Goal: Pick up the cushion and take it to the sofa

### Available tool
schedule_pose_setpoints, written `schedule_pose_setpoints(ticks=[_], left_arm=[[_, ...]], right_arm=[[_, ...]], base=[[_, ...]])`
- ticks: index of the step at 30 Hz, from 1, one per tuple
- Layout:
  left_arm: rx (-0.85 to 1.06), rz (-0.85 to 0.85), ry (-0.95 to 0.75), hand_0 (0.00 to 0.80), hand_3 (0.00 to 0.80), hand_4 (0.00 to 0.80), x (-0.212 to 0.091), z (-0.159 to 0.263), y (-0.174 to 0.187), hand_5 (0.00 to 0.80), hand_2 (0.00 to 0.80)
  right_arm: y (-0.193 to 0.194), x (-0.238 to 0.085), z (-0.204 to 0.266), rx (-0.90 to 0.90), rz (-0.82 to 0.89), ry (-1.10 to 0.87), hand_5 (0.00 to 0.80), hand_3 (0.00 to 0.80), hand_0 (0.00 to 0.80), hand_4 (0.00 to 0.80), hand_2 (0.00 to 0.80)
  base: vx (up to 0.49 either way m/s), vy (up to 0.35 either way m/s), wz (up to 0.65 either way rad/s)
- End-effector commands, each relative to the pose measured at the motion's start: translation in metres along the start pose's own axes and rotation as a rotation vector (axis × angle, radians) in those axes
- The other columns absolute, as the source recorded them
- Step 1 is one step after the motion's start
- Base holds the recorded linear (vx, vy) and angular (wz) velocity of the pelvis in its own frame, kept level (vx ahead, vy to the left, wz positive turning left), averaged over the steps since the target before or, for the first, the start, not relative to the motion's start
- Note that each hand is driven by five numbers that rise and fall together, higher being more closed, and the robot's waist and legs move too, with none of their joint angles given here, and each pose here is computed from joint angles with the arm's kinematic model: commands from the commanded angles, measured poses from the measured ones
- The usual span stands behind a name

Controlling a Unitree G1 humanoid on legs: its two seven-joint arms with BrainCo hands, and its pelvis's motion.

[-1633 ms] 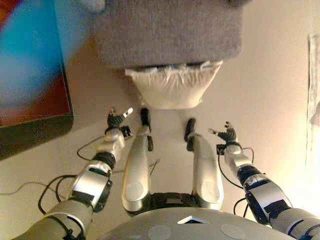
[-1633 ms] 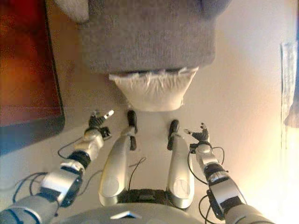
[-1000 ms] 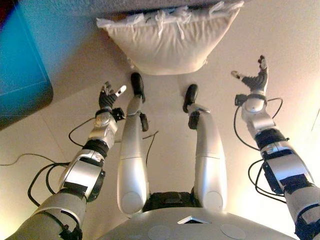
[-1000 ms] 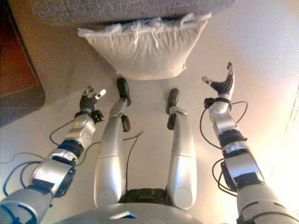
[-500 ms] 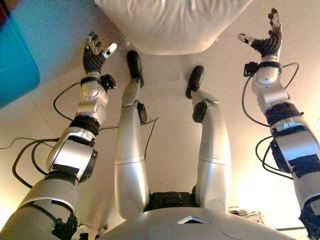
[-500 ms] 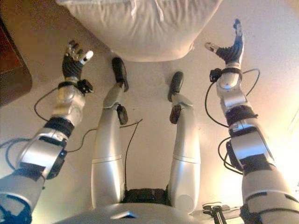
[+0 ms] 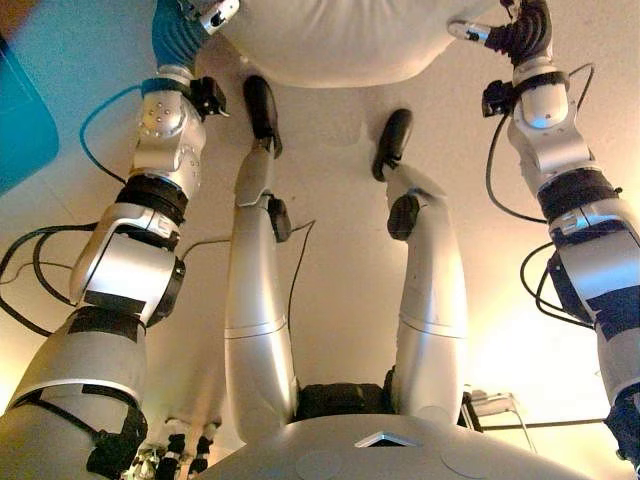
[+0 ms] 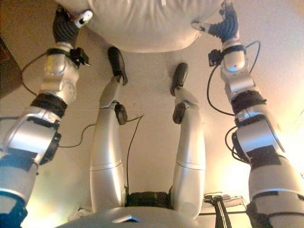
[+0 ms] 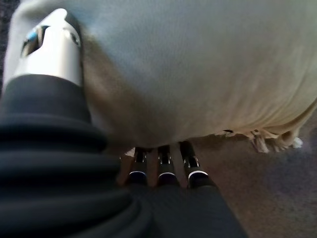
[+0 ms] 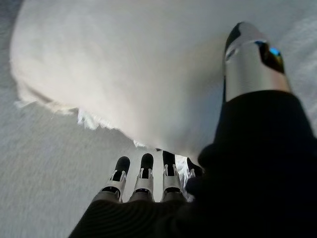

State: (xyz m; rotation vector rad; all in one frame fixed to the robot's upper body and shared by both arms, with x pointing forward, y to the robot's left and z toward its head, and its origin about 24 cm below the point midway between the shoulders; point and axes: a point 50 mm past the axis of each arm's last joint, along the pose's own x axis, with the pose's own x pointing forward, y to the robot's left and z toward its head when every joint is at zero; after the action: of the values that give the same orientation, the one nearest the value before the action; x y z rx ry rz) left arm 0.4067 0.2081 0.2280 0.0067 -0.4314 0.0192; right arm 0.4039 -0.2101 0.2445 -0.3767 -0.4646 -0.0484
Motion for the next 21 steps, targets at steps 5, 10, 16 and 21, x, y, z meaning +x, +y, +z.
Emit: schedule_pose_setpoints(ticks=[5,10,16,21], left_arm=[[-0.103,-0.137,-0.098,0.0,0.0,0.0,0.02,0.041,-0.008,0.0,0.0],[-0.212,-0.314,-0.049,0.0,0.0,0.0,0.027,0.05,-0.033,0.0,0.0],[-0.273,-0.567,-0.093,0.8,0.8,0.8,0.028,0.067,-0.073,0.8,0.8],[-0.292,-0.63,-0.116,0.8,0.8,0.8,0.023,0.071,-0.093,0.8,0.8]], right_arm=[[0.005,0.017,0.051,0.123,0.227,-0.174,0.0,0.0,0.0,0.0,0.0],[0.027,0.02,0.074,0.189,0.413,-0.229,0.0,0.0,0.0,0.0,0.0],[0.053,0.023,0.101,0.269,0.571,-0.269,0.455,0.455,0.455,0.455,0.455],[0.068,0.02,0.119,0.256,0.663,-0.338,0.8,0.8,0.8,0.8,0.8]], base=[[-0.001,0.036,-0.03],[-0.002,0.006,-0.01],[-0.003,0.008,0.02],[-0.001,0.001,0.01]])
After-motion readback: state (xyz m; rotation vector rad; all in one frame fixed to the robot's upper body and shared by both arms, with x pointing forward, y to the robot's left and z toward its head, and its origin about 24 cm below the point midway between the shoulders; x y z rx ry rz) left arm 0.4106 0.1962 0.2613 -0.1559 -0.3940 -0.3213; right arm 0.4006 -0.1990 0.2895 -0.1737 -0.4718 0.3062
